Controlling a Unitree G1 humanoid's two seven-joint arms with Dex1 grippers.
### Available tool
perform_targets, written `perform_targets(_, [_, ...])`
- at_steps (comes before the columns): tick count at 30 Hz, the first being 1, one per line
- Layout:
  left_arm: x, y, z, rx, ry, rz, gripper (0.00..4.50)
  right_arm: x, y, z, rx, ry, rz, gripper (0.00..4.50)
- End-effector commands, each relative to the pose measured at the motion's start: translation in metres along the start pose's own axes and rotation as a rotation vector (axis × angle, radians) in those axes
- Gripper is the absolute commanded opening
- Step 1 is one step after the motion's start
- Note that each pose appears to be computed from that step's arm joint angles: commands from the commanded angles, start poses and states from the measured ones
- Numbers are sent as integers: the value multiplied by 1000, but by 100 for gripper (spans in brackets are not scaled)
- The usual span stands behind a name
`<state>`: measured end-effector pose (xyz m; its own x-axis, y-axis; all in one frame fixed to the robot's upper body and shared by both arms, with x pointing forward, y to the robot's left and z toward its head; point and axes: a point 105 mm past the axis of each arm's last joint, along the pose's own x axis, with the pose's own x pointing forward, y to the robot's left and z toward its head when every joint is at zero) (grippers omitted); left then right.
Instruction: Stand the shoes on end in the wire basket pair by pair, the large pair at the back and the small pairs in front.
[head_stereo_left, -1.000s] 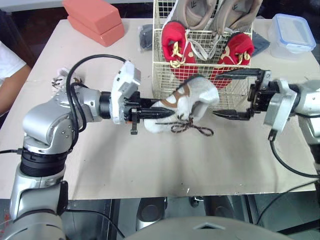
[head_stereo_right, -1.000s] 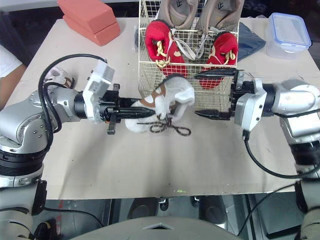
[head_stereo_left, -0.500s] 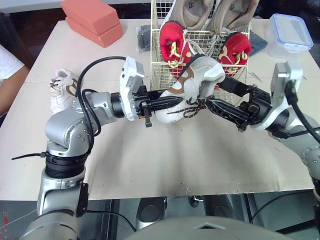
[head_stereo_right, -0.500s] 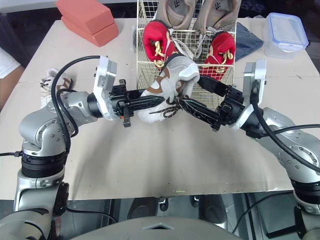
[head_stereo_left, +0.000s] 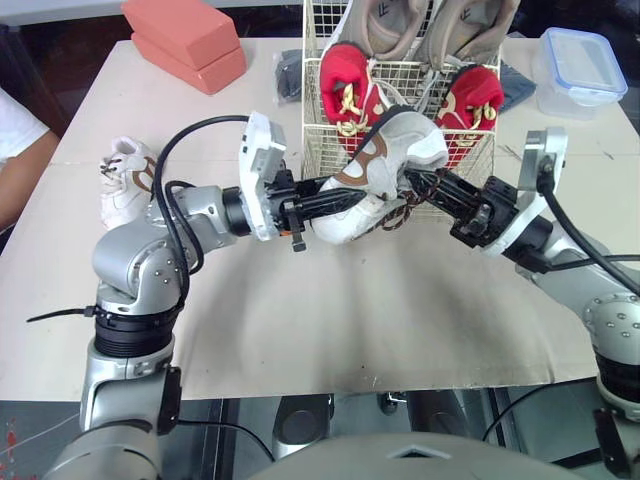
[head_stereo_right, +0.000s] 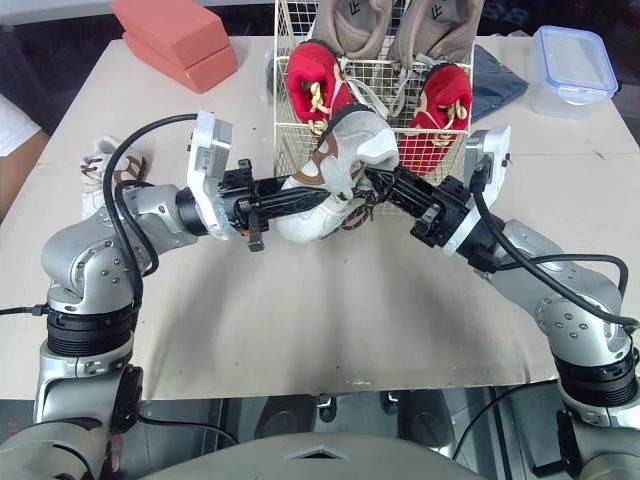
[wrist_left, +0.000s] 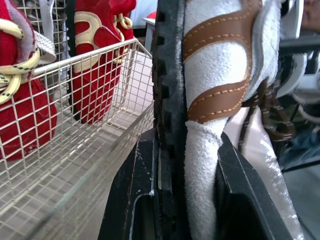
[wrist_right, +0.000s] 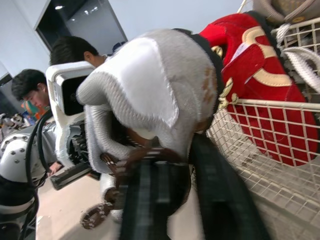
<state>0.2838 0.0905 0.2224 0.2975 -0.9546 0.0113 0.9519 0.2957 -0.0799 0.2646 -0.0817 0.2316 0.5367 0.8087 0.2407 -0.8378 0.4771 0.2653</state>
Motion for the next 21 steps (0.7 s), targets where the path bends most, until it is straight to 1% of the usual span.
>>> perform_targets(1, [1, -6, 17, 58, -31, -23, 238, 1, 16, 9, -26, -40, 43, 0])
perform_targets(2, [1, -6, 17, 60, -30, -23, 287, 0, 18, 12, -18, -60, 38, 0])
perform_targets(3, [0, -7, 16, 63, -30, -27, 327, 0, 18, 15, -12, -76, 34, 0])
perform_targets(5, [-2, -8, 16, 67, -29, -33, 429, 0, 19, 19, -5, -101, 26, 0])
perform_targets(6, [-5, -8, 16, 80, -22, -23, 442, -1, 18, 24, -4, -128, 9, 0])
perform_targets(9, [-13, -8, 15, 122, 15, -13, 442, -7, 8, 45, -5, -240, -93, 0])
perform_targets(11, [-16, -10, 17, 142, 29, -15, 442, -13, 0, 54, -9, -282, -165, 0])
perform_targets(15, [-20, -11, 23, 190, 48, 5, 442, -25, -11, 61, -47, -301, -273, 0])
perform_targets(17, [-19, -14, 29, 224, 54, 6, 442, -34, -23, 63, -55, -317, -366, 0])
perform_targets(21, [-16, -18, 33, 276, 75, 0, 442, -46, -38, 52, -76, -277, -501, 0])
